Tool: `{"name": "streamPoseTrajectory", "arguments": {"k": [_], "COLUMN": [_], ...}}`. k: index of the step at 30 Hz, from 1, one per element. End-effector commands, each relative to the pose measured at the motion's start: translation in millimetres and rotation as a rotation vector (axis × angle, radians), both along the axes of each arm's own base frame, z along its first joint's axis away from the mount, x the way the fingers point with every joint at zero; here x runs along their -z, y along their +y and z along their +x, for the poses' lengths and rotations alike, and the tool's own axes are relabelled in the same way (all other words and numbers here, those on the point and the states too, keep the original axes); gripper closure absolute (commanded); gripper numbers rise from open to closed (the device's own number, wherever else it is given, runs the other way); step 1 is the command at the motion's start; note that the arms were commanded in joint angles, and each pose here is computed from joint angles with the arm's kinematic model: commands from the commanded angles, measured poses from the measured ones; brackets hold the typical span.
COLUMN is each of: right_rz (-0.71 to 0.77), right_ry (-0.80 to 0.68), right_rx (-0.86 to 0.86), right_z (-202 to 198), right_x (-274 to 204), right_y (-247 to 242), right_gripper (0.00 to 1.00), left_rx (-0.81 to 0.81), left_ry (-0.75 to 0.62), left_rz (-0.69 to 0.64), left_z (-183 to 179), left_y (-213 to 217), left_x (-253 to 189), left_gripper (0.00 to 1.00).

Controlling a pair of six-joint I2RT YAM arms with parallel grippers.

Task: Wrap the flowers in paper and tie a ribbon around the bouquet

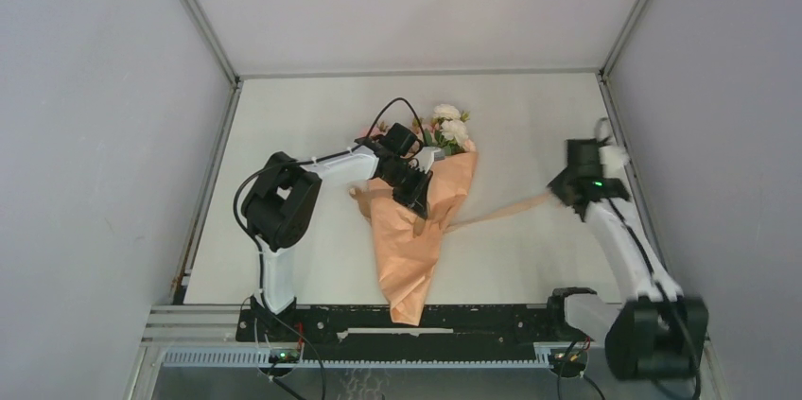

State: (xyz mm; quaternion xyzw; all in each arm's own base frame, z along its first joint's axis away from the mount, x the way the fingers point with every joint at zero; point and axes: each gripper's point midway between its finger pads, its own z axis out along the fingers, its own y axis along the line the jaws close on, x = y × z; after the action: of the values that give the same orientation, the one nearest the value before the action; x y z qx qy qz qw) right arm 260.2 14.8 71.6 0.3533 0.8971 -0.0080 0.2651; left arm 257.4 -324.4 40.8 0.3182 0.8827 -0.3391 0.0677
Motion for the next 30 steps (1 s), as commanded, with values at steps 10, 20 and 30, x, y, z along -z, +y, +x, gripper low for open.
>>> {"name": "streamPoseTrajectory", "arguments": {"k": [10, 20, 30], "right_rz": [0.064, 0.584, 0.547], "right_ry": [-0.818, -0.808, -0.656], "right_rx": [-0.749, -1.135, -0.953], "right_z": [26.0, -24.6, 18.3], "right_x": [-230.9, -165.6, -89.6], "right_y": [130.6, 282.0, 281.1], "right_gripper": [1.00, 1.00, 1.00], "left_rx": [0.032, 0.038, 0.097], "left_ry": [-0.060, -0.085, -0.096], "left_rz": [-0.045, -0.105, -0.144], "left_z": [2.2, 6.9, -8.8], "left_y": [-3.4, 0.7, 38.3], "left_x": [-22.2, -42.1, -61.0], "left_gripper": [1.00, 1.00, 1.00]}}
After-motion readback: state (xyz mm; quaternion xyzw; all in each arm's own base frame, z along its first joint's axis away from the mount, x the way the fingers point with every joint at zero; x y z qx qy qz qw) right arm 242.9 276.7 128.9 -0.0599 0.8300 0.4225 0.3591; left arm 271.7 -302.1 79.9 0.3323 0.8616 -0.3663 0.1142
